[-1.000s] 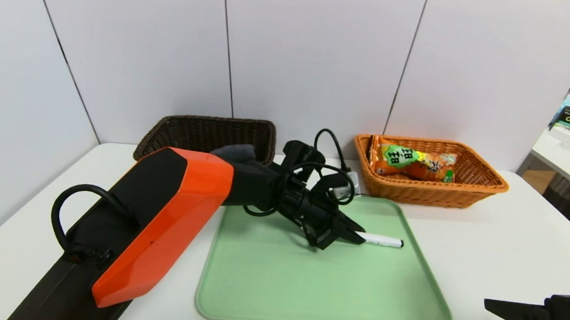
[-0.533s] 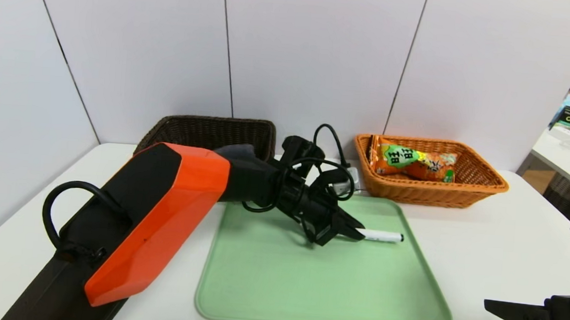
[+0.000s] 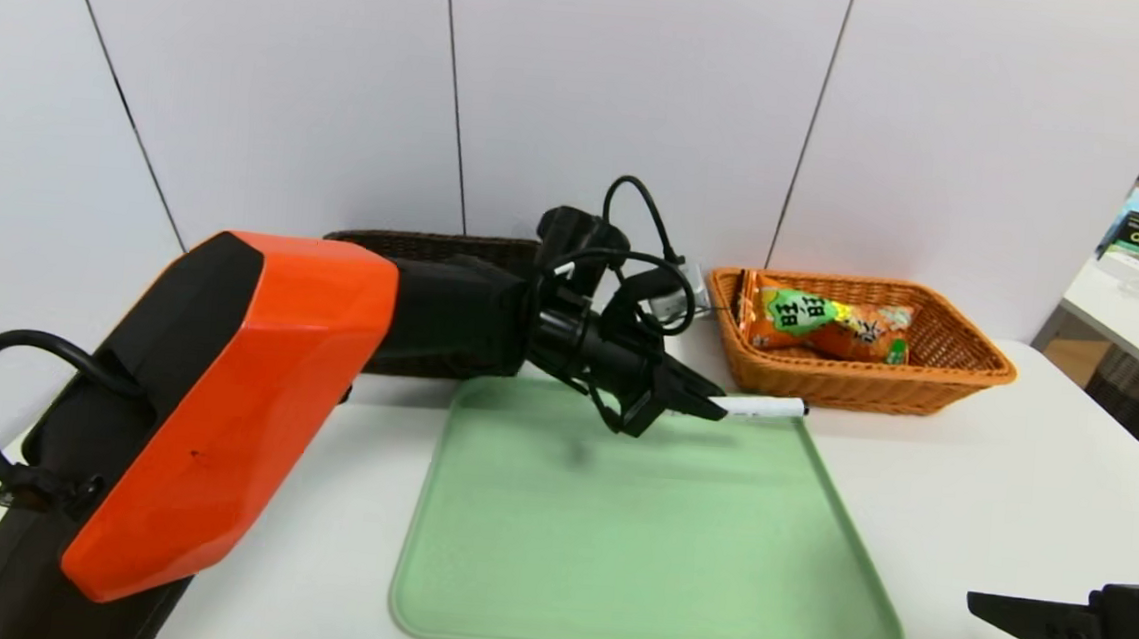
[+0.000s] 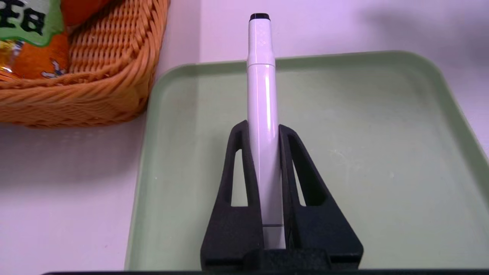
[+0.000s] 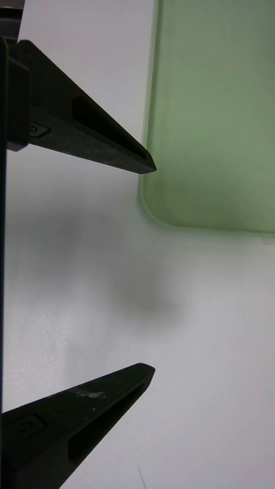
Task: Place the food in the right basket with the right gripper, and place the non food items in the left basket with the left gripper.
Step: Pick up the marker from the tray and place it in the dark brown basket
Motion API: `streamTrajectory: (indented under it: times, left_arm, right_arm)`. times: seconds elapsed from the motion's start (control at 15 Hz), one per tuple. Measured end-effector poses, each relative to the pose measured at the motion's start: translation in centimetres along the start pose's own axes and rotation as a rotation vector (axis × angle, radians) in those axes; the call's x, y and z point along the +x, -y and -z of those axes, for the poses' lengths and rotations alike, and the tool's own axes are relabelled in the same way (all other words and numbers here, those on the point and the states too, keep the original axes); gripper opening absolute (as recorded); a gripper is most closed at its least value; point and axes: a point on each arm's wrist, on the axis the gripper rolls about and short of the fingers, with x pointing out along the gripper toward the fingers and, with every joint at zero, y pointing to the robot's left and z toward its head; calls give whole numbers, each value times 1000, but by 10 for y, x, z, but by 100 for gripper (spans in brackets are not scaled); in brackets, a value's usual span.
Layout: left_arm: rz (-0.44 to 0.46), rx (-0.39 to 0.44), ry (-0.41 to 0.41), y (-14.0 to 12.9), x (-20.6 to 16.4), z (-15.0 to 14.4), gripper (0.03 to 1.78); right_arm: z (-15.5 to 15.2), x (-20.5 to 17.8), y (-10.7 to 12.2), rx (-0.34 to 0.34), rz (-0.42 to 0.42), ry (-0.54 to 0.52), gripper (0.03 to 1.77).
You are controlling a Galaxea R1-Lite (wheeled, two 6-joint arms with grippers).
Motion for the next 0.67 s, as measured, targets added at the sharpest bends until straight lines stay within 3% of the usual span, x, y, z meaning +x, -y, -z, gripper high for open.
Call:
streamTrajectory:
  times: [0.67]
  left_arm:
    - [-250, -14, 21, -12, -146, -56, 20]
  right_arm:
    - [-16, 6, -5, -9, -79, 67, 171]
